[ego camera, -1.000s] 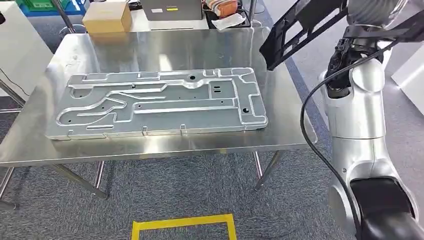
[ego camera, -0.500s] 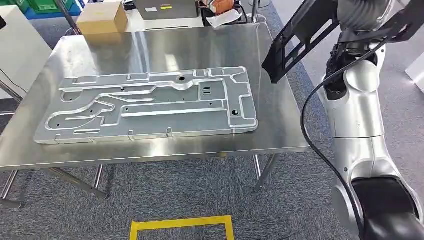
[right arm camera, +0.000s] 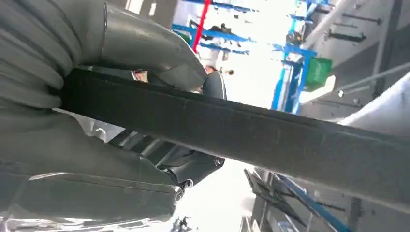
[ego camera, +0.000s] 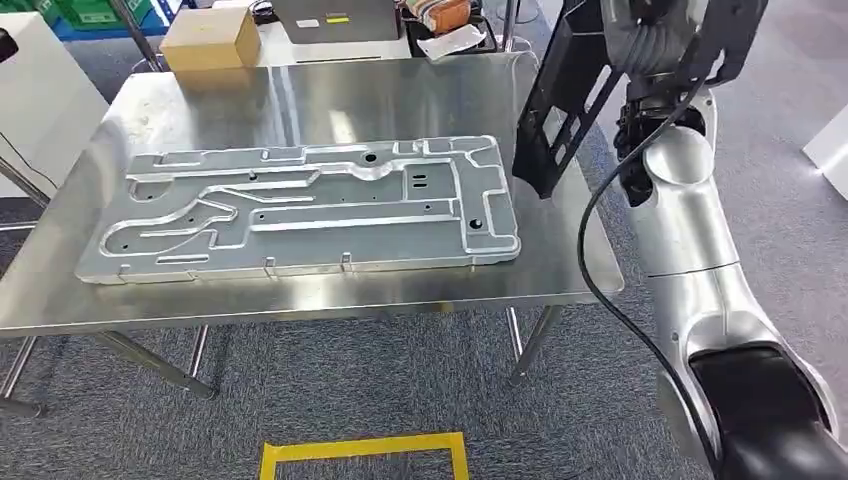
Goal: Take the parts from the cabinet and place them on the table.
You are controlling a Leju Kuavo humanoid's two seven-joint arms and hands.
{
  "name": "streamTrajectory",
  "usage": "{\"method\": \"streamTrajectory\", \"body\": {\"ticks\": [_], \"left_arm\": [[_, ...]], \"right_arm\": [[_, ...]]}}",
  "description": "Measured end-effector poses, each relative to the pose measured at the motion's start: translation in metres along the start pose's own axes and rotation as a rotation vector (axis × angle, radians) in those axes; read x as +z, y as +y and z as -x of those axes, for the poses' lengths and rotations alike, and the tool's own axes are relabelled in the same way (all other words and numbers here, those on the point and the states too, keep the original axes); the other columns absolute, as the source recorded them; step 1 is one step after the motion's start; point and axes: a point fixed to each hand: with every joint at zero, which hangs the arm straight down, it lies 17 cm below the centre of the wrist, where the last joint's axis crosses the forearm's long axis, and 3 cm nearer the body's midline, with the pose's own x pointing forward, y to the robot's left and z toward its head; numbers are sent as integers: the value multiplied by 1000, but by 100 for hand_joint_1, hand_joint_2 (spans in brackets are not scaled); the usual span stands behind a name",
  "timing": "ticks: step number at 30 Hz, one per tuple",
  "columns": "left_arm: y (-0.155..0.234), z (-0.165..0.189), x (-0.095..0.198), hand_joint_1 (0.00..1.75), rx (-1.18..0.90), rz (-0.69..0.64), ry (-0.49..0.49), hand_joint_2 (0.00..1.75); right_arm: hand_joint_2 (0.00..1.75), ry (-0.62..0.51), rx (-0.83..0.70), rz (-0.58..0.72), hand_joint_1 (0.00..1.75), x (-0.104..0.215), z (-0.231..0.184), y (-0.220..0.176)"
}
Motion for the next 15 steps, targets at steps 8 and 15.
{"method": "streamTrajectory", "body": {"ticks": [8, 15], "left_arm": [[0, 1, 0, 0, -10, 1, 5, 175], [0, -1, 0, 0, -16, 2, 1, 175]], "right_arm": [[175, 97, 83, -88, 175, -17, 18, 23], [175, 167, 207, -213, 175, -21, 38, 75]]}}
